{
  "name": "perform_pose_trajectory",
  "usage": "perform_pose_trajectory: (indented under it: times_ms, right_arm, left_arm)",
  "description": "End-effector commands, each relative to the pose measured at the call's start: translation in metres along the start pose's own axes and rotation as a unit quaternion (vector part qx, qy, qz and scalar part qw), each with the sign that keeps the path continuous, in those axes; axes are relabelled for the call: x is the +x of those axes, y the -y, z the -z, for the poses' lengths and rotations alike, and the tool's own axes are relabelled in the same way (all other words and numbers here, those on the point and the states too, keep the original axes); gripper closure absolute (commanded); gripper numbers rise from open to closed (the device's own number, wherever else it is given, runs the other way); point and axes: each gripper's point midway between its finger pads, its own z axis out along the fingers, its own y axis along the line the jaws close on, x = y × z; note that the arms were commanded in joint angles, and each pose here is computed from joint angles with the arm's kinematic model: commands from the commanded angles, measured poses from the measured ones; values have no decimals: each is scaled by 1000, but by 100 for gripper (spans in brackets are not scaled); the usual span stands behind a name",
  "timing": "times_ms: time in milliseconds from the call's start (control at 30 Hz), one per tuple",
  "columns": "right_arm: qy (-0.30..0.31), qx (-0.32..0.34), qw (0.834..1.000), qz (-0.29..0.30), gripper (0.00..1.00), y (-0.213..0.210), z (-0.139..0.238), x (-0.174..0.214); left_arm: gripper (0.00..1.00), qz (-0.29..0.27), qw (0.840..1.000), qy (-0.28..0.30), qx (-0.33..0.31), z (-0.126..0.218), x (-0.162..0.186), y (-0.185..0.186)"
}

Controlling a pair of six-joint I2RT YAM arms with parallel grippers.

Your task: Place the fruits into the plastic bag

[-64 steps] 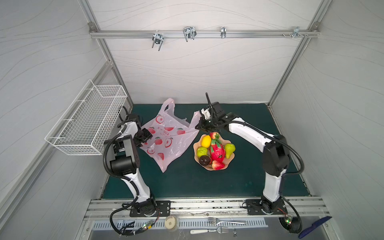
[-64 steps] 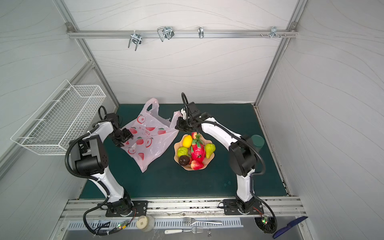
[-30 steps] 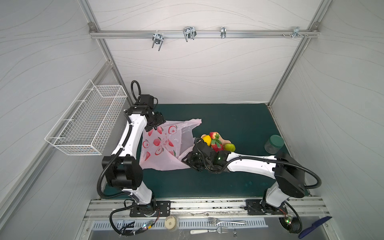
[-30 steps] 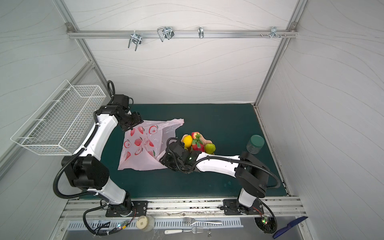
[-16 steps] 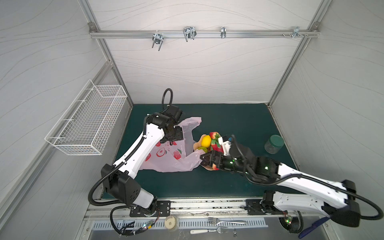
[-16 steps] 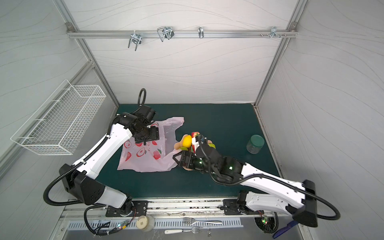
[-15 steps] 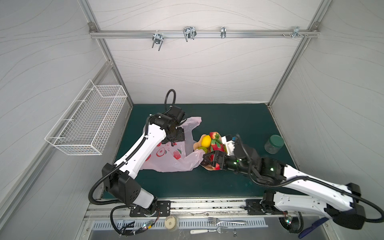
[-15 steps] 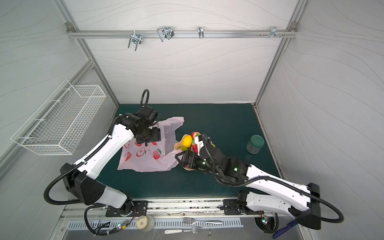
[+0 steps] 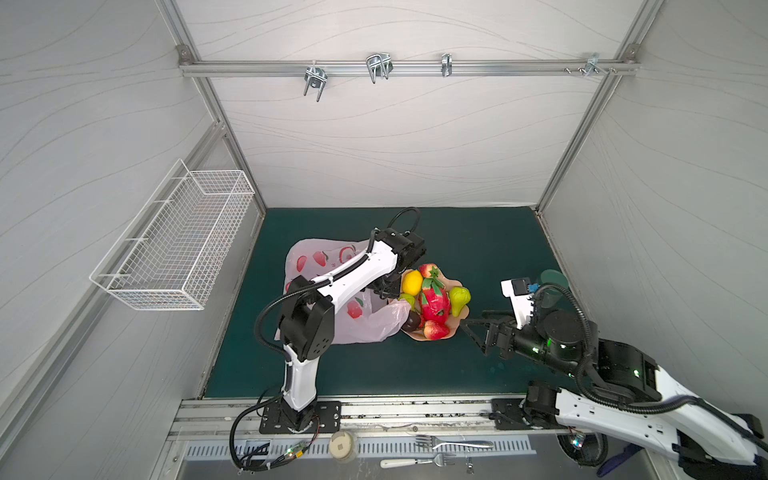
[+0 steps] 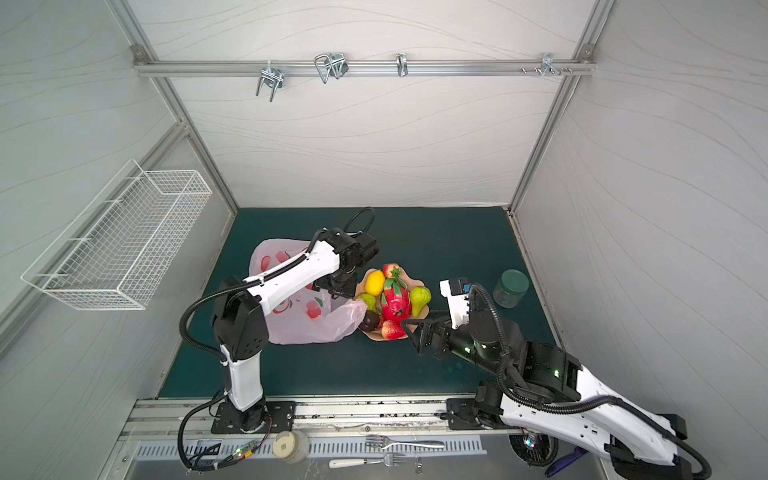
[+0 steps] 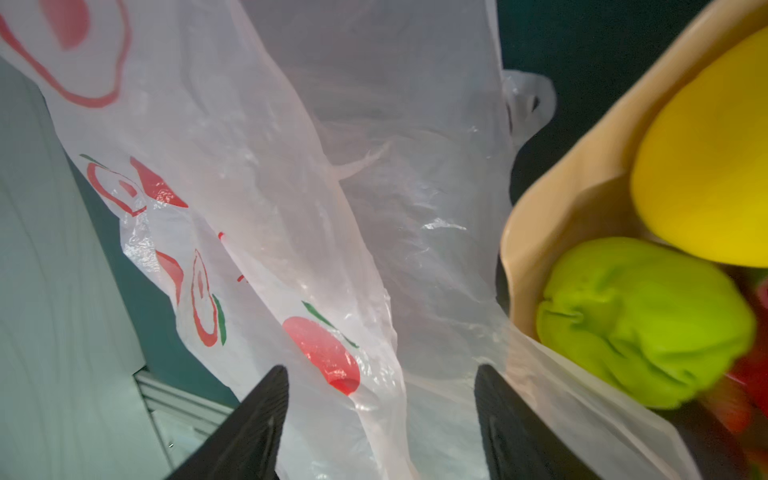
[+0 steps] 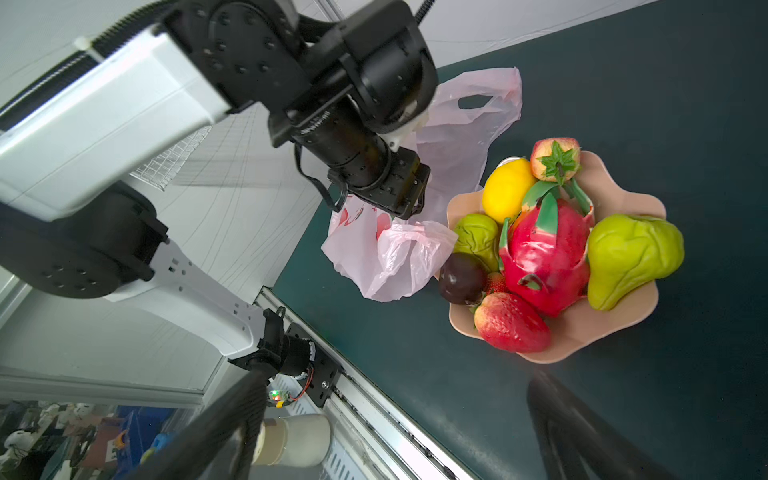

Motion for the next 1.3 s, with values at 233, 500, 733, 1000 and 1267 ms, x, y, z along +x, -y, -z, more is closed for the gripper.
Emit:
perform_pose_trajectory:
  times_ms: [233, 500, 733, 1000, 1267]
  right_arm:
    - [-28, 10, 998, 60, 1, 6, -12, 10]
    - [-42, 7, 999, 20, 1, 16, -31, -2]
    - [-64, 4, 998, -15, 1, 24, -58, -8]
    - [-104, 25, 994, -24, 1, 36, -110, -3]
    - [-164, -27, 986, 11, 3, 7, -168, 19]
  left_arm:
    - [37, -57, 993, -29, -96, -29, -1, -9]
    - [92, -78, 991, -20, -111, -32, 9, -34]
    - [100, -64, 995, 37, -67, 6, 15, -71]
    - [100, -25, 992, 116, 37, 43, 18, -99]
    - [100, 10, 984, 144, 102, 42, 8, -108]
